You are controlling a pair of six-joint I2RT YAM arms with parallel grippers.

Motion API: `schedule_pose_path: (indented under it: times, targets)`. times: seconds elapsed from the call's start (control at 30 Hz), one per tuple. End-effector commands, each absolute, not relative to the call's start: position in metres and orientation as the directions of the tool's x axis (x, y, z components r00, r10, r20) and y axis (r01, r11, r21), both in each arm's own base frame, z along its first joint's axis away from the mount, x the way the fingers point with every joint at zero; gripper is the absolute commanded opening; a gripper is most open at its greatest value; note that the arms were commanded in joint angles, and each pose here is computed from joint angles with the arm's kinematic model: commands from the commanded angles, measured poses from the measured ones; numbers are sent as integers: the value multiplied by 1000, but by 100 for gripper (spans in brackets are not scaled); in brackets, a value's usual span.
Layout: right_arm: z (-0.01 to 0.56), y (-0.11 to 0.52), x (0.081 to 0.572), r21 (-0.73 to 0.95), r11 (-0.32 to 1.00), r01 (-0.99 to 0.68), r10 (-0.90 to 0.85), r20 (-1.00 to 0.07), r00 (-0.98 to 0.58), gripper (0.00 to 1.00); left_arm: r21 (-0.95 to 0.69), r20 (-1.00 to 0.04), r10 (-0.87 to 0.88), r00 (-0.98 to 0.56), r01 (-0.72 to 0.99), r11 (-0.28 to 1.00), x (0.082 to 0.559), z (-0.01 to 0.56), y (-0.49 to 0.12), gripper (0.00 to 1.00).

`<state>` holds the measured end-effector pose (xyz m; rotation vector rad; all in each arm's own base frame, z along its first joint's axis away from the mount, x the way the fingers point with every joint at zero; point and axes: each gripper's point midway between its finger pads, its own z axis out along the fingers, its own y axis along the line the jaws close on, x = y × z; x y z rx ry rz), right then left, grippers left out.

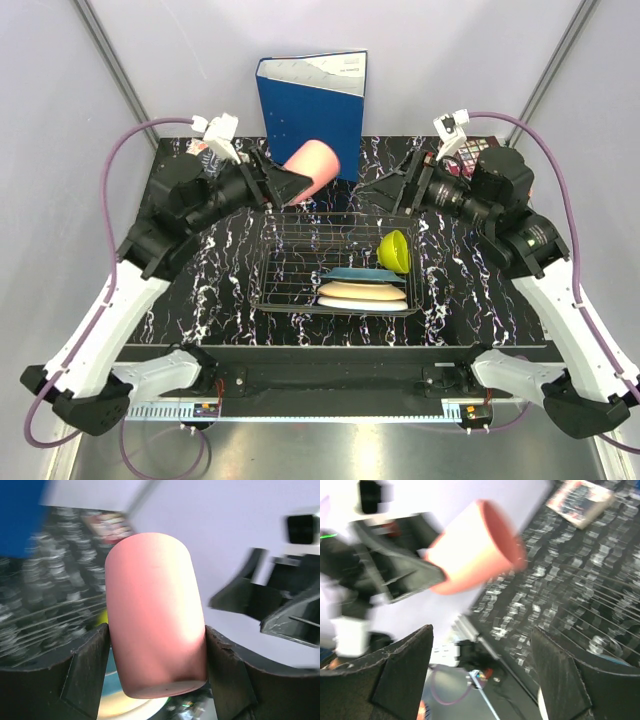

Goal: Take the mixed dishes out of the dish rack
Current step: Pick up the cup from the dish rack, then place the cup at the center of the board.

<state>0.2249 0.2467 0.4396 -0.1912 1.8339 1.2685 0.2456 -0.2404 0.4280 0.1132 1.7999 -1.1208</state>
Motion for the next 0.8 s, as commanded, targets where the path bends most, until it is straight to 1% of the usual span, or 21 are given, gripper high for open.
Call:
schedule_pose_path:
  times: [0.0, 0.03, 0.07, 0.13, 0.17, 0.27, 0.43, 0.47, 0.5, 0.57, 0.6, 0.67, 0.77]
  targets:
    - [499, 254, 183, 640, 239, -730, 351, -758, -550, 85, -629, -718, -405, -566, 777, 29, 204, 496, -280, 0]
    - [501, 254, 180, 634, 224, -740, 348, -762, -547, 85, -655, -693, -377, -615, 755, -28, 206, 482, -287, 0]
    - [504, 255, 176, 628, 210, -750, 346, -765, -544, 85, -639, -667, -404, -626, 759, -123, 200, 499, -286, 0]
    - [511, 253, 168, 605, 183, -775, 347, -777, -525, 85, -642, -643, -389, -660, 741, -197, 200, 498, -288, 0]
    - [511, 252, 169, 599, 189, -778, 350, -782, -516, 84, -634, -622, -389, -679, 729, -258, 199, 504, -289, 0]
    - [510, 246, 170, 587, 225, -778, 367, -791, -490, 84, -630, -600, -377, -705, 707, -320, 201, 507, -291, 0]
    - [519, 230, 169, 551, 306, -776, 408, -813, -416, 84, -633, -609, -359, -707, 706, -318, 201, 509, -293, 0]
    - [522, 225, 171, 524, 339, -782, 409, -830, -379, 84, -641, -609, -352, -710, 703, -309, 203, 506, -294, 0]
    - [519, 218, 178, 531, 399, -748, 422, -830, -364, 84, -640, -613, -349, -709, 704, -308, 201, 506, -294, 0]
    - [529, 206, 179, 485, 458, -745, 426, -855, -294, 84, -648, -616, -335, -713, 700, -298, 199, 502, -294, 0]
    - [525, 201, 186, 488, 503, -713, 425, -858, -288, 83, -648, -620, -333, -711, 703, -294, 196, 501, -293, 0]
    - [527, 198, 190, 465, 532, -708, 415, -872, -261, 84, -654, -621, -324, -714, 699, -288, 194, 497, -292, 0]
    - [517, 209, 197, 476, 518, -711, 382, -872, -306, 83, -659, -622, -315, -717, 697, -284, 190, 493, -291, 0]
